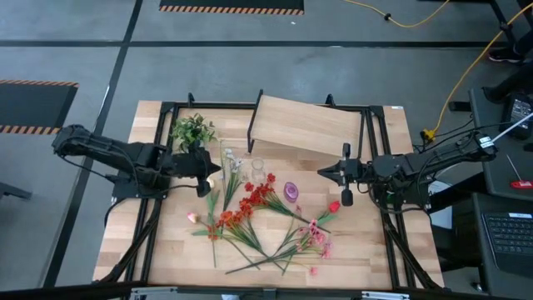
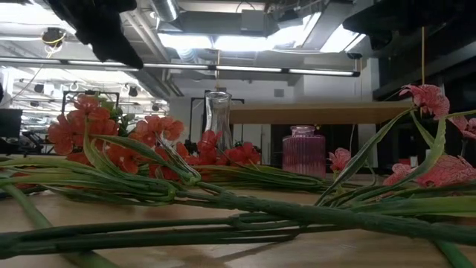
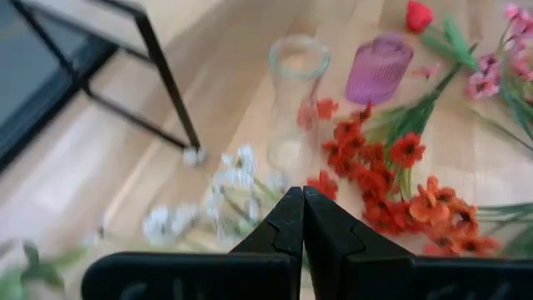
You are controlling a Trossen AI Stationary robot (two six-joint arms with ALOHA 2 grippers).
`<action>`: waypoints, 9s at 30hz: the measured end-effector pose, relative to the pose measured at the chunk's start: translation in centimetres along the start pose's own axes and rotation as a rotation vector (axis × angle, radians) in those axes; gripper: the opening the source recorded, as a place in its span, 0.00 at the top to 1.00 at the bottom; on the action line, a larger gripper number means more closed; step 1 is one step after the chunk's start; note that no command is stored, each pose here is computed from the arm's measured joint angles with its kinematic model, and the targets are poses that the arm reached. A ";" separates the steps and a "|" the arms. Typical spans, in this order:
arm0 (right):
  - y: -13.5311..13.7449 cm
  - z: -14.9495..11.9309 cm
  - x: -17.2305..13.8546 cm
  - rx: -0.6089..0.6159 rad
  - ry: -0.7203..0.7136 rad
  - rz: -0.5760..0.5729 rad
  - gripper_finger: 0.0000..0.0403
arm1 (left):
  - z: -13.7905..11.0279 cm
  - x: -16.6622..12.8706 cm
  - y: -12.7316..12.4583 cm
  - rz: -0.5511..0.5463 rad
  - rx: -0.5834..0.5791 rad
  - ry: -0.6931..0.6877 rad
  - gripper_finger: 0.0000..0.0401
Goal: Pick and place flowers into a vace then onto a shelf
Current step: Put the yellow tulip into the transparent vase
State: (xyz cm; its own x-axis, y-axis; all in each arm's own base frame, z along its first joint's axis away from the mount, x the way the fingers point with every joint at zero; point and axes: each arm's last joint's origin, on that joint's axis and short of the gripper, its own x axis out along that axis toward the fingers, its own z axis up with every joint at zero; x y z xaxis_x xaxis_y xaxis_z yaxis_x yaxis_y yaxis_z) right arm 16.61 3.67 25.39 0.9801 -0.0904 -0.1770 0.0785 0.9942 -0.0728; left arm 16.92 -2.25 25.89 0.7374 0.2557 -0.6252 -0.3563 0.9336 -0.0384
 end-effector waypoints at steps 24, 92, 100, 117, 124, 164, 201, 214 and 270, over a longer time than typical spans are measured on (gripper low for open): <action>0.0 0.0 0.0 -0.057 0.001 -0.001 0.94 | -1.7 3.4 -2.6 0.090 -0.301 0.455 0.99; 0.0 -0.1 0.0 -0.081 0.010 0.000 0.94 | -6.6 4.8 -4.8 0.296 -0.769 0.581 0.55; 0.0 -0.1 0.0 -0.082 0.011 0.000 0.94 | -6.9 5.4 -5.4 0.196 -0.797 0.542 0.55; 0.0 -0.1 0.0 -0.086 0.010 0.000 0.94 | -9.0 8.5 -6.5 0.288 -0.728 0.632 0.55; 0.0 -0.1 0.0 -0.086 0.010 0.000 0.94 | -9.3 8.8 -6.5 0.301 -0.712 0.642 0.57; 0.0 -0.1 0.0 -0.051 0.003 -0.001 0.94 | -1.8 -1.8 -1.2 -0.094 -0.548 -0.003 0.98; 0.0 0.0 0.0 0.028 -0.007 0.000 0.94 | 8.0 2.3 4.6 -0.243 0.210 -0.698 0.98; 0.0 0.0 0.0 0.024 -0.006 -0.001 0.94 | 9.5 1.9 5.8 -0.389 0.245 -0.880 0.98; 0.0 -0.6 0.0 -0.103 0.053 0.001 0.94 | 7.2 11.7 5.9 -0.398 0.175 -0.576 0.84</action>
State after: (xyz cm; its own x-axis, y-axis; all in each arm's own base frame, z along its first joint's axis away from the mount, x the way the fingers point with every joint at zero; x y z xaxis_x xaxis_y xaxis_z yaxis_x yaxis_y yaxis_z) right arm 16.51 3.62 24.84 0.9688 -0.0954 -0.2285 0.0562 0.9834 -0.1724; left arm 27.59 8.04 23.99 0.9948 -0.0656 -0.0775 0.0640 0.9977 -0.0221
